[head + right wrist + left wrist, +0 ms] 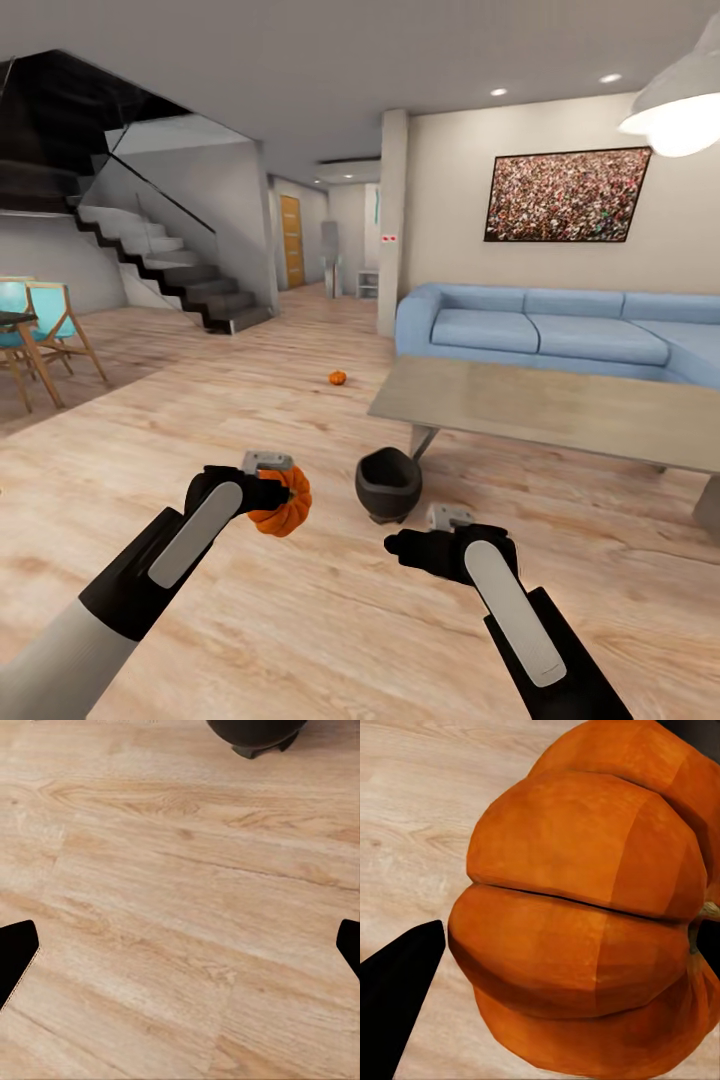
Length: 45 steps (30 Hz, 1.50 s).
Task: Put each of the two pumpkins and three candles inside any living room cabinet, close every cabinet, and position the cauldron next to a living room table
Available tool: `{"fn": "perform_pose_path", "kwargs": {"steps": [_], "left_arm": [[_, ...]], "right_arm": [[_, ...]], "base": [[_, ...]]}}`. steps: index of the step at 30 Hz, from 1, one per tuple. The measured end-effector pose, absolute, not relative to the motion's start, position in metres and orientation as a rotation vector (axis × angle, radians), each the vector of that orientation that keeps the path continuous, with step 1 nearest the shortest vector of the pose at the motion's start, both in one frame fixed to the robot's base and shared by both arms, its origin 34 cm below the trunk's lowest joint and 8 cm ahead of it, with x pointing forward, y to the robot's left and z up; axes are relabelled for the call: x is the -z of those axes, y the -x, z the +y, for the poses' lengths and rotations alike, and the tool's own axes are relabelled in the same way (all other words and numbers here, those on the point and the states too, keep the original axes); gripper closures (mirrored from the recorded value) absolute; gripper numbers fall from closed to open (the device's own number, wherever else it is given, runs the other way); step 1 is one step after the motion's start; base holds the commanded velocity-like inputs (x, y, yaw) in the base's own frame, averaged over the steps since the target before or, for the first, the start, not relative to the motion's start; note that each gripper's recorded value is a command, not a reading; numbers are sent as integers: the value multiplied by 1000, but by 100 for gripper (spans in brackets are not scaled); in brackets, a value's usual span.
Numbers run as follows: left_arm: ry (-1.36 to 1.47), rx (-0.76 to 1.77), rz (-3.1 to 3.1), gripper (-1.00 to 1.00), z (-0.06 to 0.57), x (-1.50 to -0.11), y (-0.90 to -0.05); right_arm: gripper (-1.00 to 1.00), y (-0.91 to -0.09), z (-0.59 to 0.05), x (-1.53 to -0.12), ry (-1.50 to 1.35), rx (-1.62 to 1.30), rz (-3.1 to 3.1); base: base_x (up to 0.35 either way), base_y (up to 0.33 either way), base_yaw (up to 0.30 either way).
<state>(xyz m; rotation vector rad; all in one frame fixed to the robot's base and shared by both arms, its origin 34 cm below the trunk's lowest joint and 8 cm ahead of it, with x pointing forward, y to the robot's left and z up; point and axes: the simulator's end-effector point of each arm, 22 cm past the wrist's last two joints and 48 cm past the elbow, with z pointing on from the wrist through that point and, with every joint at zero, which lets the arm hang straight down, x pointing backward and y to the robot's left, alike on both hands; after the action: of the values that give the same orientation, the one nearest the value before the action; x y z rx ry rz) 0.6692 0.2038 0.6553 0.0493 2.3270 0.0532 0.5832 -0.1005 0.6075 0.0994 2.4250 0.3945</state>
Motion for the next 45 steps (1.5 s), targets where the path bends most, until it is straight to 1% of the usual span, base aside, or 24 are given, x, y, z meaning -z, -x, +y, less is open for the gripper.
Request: {"fn": "perform_pose_path", "kwargs": {"steps": [8,15,19,26,33,39,45], "left_arm": [[-42,-61,2326,100,207,-655,-670],[-16,-66,2319,100,214,-659,-672],[73,-35,2302,100,230,-670,-678],[130,-38,2316,100,246,-666,-680],[272,-59,2388,100,286,-637,-680],[308,-53,2395,100,295,-634,-680],[319,-50,2396,100,297,-634,-680]], "right_arm": [[-100,-583,-100,-608,-95,-397,2425],[-100,-581,-96,-609,-80,-398,2424],[-100,-580,-94,-609,-73,-398,2424],[-100,-579,-90,-609,-62,-401,2426],[-100,-576,-81,-608,-28,-399,2426],[-100,-575,-77,-609,-15,-398,2425],[-100,-574,-70,-612,-13,-414,2421]], "base": [[289,141,205],[327,36,212],[337,5,48],[338,1,7],[335,23,1],[238,188,0],[23,278,66]]}}
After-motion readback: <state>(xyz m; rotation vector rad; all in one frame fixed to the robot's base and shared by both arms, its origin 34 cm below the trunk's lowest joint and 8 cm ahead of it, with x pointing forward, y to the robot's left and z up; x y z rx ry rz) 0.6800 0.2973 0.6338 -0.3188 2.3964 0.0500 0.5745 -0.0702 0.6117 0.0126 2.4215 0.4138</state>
